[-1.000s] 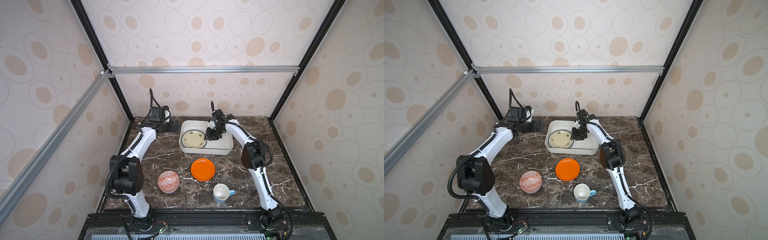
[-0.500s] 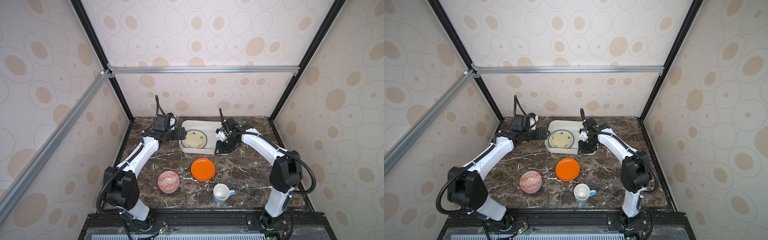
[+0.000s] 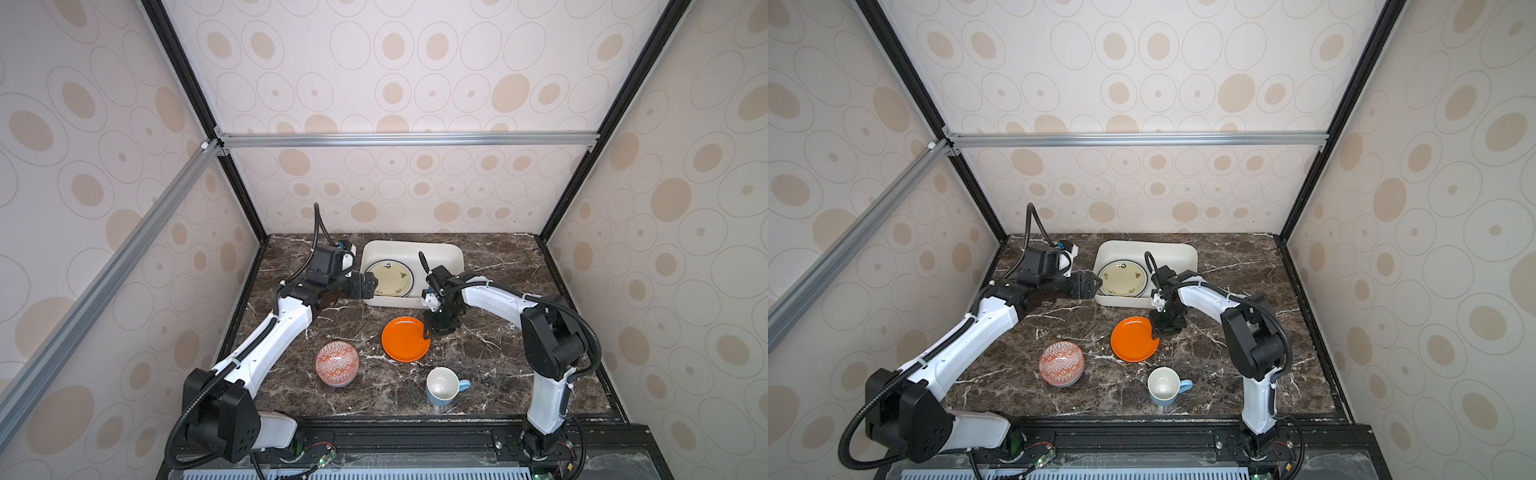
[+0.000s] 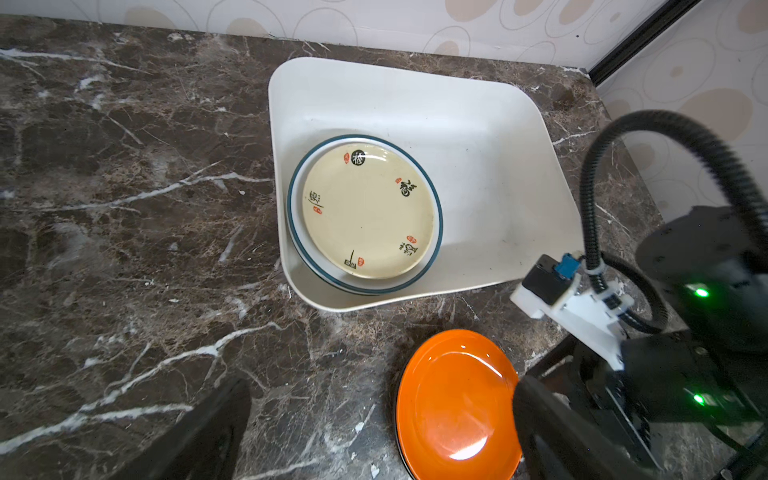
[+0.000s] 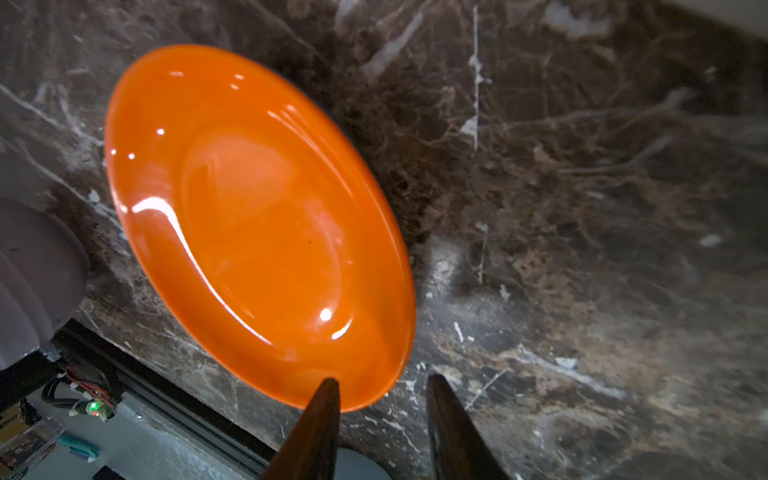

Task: Place the mixed dishes into the plastic bin
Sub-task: 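Open the right gripper and move it back to the orange plate, then grip the orange plate rim with the right gripper while the left steadies it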

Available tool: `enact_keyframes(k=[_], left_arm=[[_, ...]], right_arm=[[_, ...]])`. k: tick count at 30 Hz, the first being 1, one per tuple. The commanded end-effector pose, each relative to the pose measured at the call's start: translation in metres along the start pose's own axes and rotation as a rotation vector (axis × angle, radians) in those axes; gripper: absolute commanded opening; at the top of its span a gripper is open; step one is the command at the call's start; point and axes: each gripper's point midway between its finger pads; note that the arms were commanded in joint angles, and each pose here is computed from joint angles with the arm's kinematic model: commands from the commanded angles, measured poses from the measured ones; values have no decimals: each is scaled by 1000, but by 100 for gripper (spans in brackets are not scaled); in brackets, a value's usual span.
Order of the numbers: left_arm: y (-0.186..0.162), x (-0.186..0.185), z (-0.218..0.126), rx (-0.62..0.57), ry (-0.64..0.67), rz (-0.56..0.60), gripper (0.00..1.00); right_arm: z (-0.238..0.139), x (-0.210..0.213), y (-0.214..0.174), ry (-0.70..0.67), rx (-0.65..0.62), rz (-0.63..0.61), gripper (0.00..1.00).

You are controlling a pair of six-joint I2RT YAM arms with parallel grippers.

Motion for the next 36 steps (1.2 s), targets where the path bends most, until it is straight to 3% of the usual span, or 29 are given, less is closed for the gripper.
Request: enact_keyframes(k=[1, 8, 18, 27, 36], left_arm=[[-8, -3, -11, -4, -21, 15, 99], [-31, -3, -18, 1, -34, 5, 99], [-38, -1, -27, -7, -20, -2, 99], [-33, 2, -26, -19, -2, 3, 99], [-28, 5, -22, -19, 12, 21, 99]], right_arm=[[4, -8, 4, -53, -6, 25, 38], [6, -7, 6, -79, -8, 14, 33], [-2, -6, 5, -109, -24, -12, 9], [-22, 2, 7, -101, -52, -34, 0], [-34, 17, 13, -54, -62, -39, 0]])
Point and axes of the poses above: each gripper's point midway between its finger pads, its own z axis out along the fingers, its own x axis along the line the jaws close on, y = z × x, and after that the axes turned 7 degrees about z, right-handed
